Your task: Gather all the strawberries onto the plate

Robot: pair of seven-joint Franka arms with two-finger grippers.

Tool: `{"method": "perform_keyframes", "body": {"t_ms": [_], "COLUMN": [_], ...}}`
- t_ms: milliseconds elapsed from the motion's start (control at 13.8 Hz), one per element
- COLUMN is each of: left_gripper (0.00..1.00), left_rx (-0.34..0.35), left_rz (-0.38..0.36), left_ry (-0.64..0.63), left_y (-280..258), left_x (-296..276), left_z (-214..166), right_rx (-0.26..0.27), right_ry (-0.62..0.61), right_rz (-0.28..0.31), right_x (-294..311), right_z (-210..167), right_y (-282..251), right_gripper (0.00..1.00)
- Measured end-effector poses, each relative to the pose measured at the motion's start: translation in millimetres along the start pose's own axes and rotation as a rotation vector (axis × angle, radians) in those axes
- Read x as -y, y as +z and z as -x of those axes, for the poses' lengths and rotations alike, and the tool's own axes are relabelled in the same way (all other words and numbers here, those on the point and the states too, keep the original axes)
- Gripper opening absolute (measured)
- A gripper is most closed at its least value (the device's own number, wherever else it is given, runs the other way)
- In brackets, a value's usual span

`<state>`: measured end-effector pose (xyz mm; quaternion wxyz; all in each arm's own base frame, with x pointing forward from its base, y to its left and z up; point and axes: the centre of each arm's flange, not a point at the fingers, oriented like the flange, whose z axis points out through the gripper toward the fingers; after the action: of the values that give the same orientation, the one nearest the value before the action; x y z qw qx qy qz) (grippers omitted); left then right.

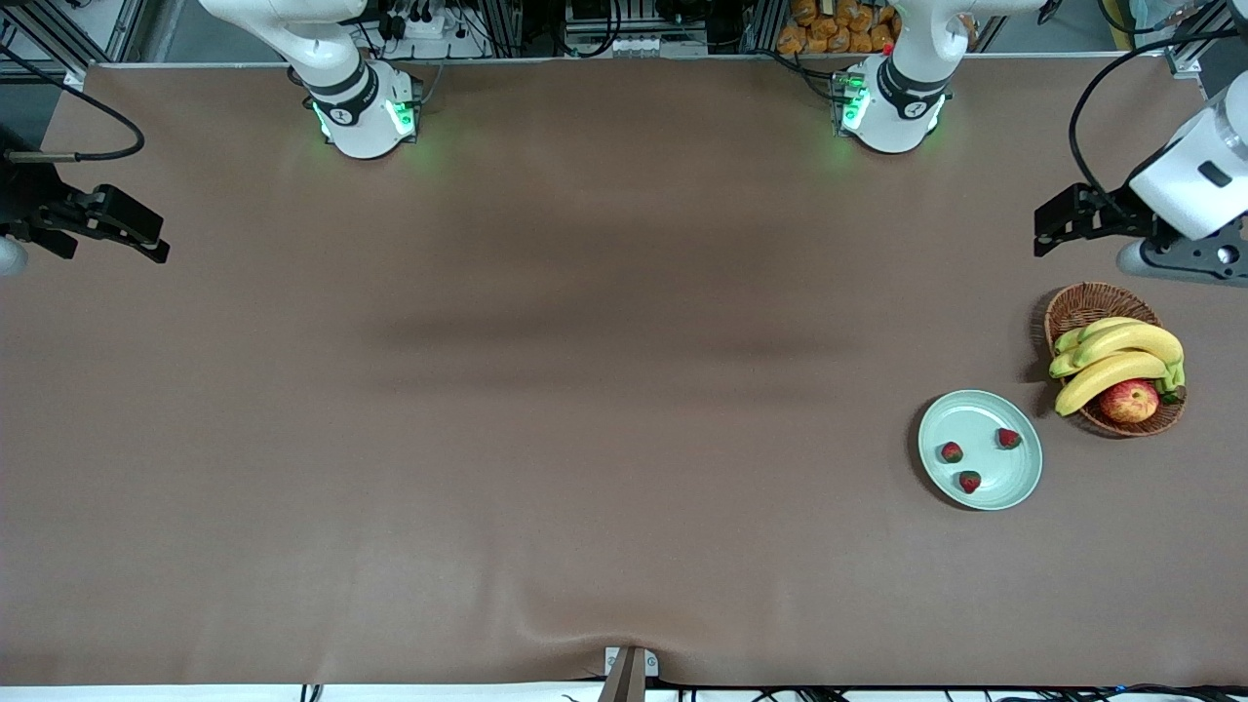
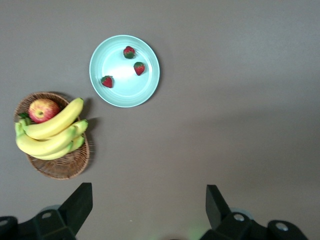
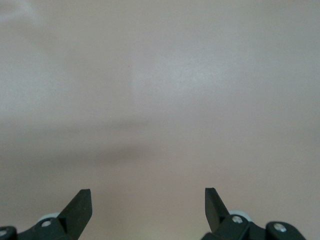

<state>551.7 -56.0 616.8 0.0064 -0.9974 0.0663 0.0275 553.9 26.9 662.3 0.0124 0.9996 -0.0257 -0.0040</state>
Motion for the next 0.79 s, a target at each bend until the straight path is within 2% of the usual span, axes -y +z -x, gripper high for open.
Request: {"method": "perform_keyframes", "body": {"t_ms": [433,795], "left_gripper": [1.00,1.00], "left_rx": [0.012,0.033], "left_rz": [0.004,0.003], "left_ry": [-0.060,-0.058], "left_y": [4.4,4.7], "left_x": [-5.3,-8.0], "left_z": [-2.0,0.6], "right_rx": [-0.005,-0.022], "right_ry": [0.001,0.004], "right_rz": [0.000,-0.002], "right_x": [-0.5,-1.4], "right_z": [-0.5,-6.7], "right_y": [-0.5,2.4], "right_gripper": [1.00,1.00]}}
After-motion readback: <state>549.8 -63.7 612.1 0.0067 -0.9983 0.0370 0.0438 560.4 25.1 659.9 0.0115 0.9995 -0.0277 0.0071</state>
